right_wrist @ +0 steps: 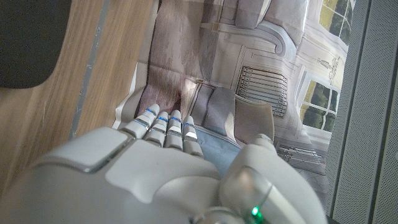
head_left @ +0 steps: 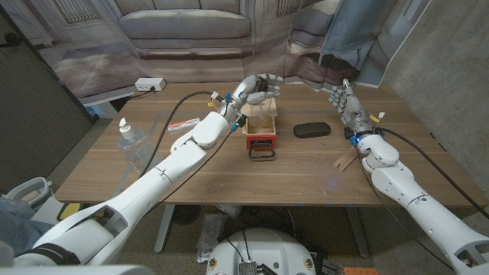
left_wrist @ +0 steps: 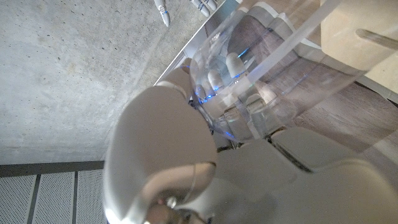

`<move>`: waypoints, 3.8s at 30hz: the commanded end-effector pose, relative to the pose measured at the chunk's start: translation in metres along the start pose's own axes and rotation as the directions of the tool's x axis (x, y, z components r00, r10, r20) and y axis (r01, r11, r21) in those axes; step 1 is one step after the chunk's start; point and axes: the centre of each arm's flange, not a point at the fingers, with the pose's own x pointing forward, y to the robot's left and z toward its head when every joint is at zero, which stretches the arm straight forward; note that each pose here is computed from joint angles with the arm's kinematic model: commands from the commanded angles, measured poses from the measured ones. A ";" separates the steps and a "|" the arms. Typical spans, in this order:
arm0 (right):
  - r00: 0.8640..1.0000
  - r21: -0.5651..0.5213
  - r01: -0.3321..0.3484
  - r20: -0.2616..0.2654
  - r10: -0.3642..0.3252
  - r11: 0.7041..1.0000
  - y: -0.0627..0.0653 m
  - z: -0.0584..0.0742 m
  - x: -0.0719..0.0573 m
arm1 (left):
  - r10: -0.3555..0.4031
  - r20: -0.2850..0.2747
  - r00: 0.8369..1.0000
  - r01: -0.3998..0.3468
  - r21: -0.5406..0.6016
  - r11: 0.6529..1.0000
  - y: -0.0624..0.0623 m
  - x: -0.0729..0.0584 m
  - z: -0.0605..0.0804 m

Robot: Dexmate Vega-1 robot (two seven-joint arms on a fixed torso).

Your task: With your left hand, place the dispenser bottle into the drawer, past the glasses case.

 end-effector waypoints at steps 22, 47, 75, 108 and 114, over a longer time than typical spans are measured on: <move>1.000 -0.007 -0.005 -0.001 0.005 1.000 0.004 0.000 0.004 | -0.007 -0.028 1.000 0.006 -0.037 0.999 -0.002 -0.004 -0.019; 1.000 -0.011 -0.009 0.003 0.009 1.000 0.001 0.002 0.001 | -0.062 -0.051 0.997 0.059 -0.058 0.997 -0.017 0.006 -0.027; 1.000 -0.002 0.007 0.024 -0.006 1.000 -0.002 0.000 0.002 | -0.054 -0.080 0.995 0.052 -0.032 0.998 -0.018 0.002 -0.031; 1.000 -0.001 0.002 0.018 -0.002 1.000 -0.004 -0.007 0.004 | -0.078 -0.086 0.993 0.073 -0.056 0.996 -0.029 0.010 -0.050; 1.000 0.000 0.002 0.020 -0.002 1.000 -0.004 -0.008 0.004 | -0.082 -0.090 0.993 0.077 -0.061 0.995 -0.032 0.010 -0.053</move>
